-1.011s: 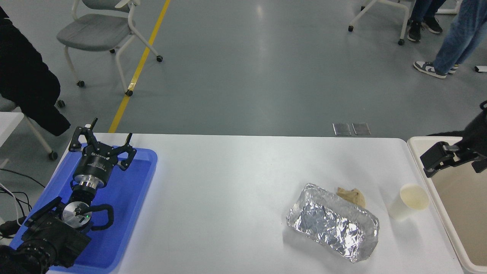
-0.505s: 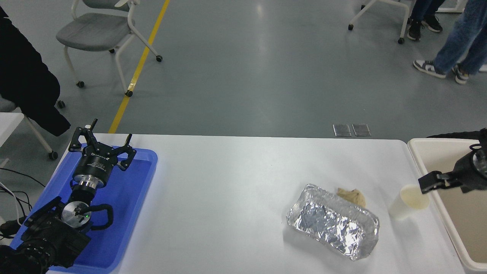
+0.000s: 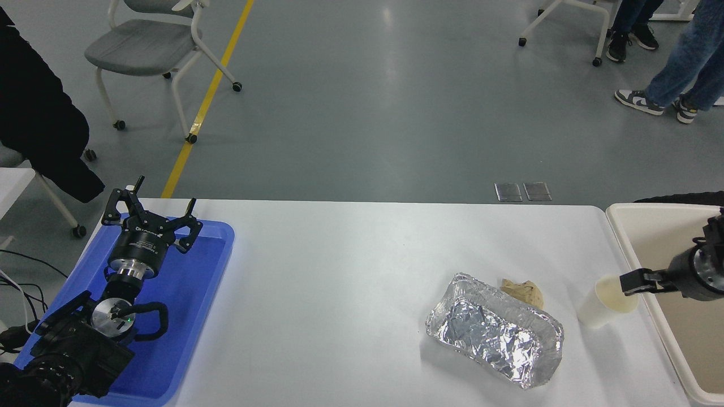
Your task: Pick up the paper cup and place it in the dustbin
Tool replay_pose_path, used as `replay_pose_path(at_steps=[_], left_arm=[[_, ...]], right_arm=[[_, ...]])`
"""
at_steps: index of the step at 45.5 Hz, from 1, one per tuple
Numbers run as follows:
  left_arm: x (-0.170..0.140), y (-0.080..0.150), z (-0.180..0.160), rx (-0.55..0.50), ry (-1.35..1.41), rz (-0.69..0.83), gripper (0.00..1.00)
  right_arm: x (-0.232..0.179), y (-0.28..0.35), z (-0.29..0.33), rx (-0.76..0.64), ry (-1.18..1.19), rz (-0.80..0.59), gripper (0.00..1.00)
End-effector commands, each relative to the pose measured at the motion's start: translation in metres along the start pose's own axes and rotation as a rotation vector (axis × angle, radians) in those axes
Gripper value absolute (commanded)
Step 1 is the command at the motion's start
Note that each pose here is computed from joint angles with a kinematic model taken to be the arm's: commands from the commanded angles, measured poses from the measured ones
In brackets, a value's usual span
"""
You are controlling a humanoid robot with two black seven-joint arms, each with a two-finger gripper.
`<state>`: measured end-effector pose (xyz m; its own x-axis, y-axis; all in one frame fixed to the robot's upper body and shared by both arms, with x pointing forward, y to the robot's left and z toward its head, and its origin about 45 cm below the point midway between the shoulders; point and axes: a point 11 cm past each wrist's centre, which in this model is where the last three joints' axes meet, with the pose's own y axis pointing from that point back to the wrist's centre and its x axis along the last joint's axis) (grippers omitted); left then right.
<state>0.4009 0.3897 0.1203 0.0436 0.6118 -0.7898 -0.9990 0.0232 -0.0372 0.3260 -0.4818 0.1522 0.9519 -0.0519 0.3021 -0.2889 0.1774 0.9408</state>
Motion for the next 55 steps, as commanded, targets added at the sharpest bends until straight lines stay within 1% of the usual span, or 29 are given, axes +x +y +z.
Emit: replay_pose_path(at_steps=[1,4,6,8,10,11,13,17,20,22,37,43,47,55], left_arm=[[0.0,0.0,0.0,0.0,-0.001,0.002,1.0],[0.0,0.0,0.0,0.0,0.0,-0.001,1.0],[0.0,0.0,0.0,0.002,0.0,-0.001,1.0],[0.0,0.0,0.0,0.0,0.0,-0.001,1.0],[0.0,0.0,0.0,0.0,0.0,-0.001,1.0],[0.0,0.0,0.0,0.0,0.0,-0.001,1.0],[0.0,0.0,0.0,0.0,0.0,-0.001,1.0],[0.0,0.0,0.0,0.002,0.0,-0.001,1.0],[0.0,0.0,0.0,0.0,-0.001,0.002,1.0],[0.0,0.0,0.0,0.001,-0.001,0.002,1.0],[0.0,0.0,0.0,0.0,0.0,-0.001,1.0],[0.0,0.0,0.0,0.0,0.0,-0.001,1.0],[-0.001,-0.001,0.0,0.001,0.0,-0.002,1.0],[0.0,0.0,0.0,0.001,-0.001,0.0,1.0]], right_arm=[[-0.011,-0.015,-0.003,0.009,-0.015,0.013,0.93],[-0.014,-0.016,-0.004,0.012,-0.02,0.01,0.87],[-0.017,-0.017,-0.003,0.011,-0.021,0.004,0.8],[-0.017,-0.018,-0.003,0.01,-0.023,0.004,0.68],[-0.018,-0.018,-0.003,0.01,-0.024,0.001,0.52],[-0.018,-0.018,-0.003,0.01,-0.024,0.001,0.45],[-0.018,-0.019,-0.003,0.011,-0.025,0.002,0.37],[-0.017,-0.019,-0.004,0.012,-0.026,0.004,0.29],[-0.016,-0.019,-0.007,0.019,-0.029,0.006,0.15],[-0.016,-0.019,-0.007,0.023,-0.037,0.007,0.0],[-0.01,-0.015,-0.013,0.038,-0.035,0.009,0.0],[-0.001,-0.004,-0.016,0.054,-0.037,0.008,0.0],[0.009,0.015,-0.011,0.066,-0.049,0.001,0.0],[0.034,0.083,-0.005,0.099,-0.047,-0.017,0.0]])
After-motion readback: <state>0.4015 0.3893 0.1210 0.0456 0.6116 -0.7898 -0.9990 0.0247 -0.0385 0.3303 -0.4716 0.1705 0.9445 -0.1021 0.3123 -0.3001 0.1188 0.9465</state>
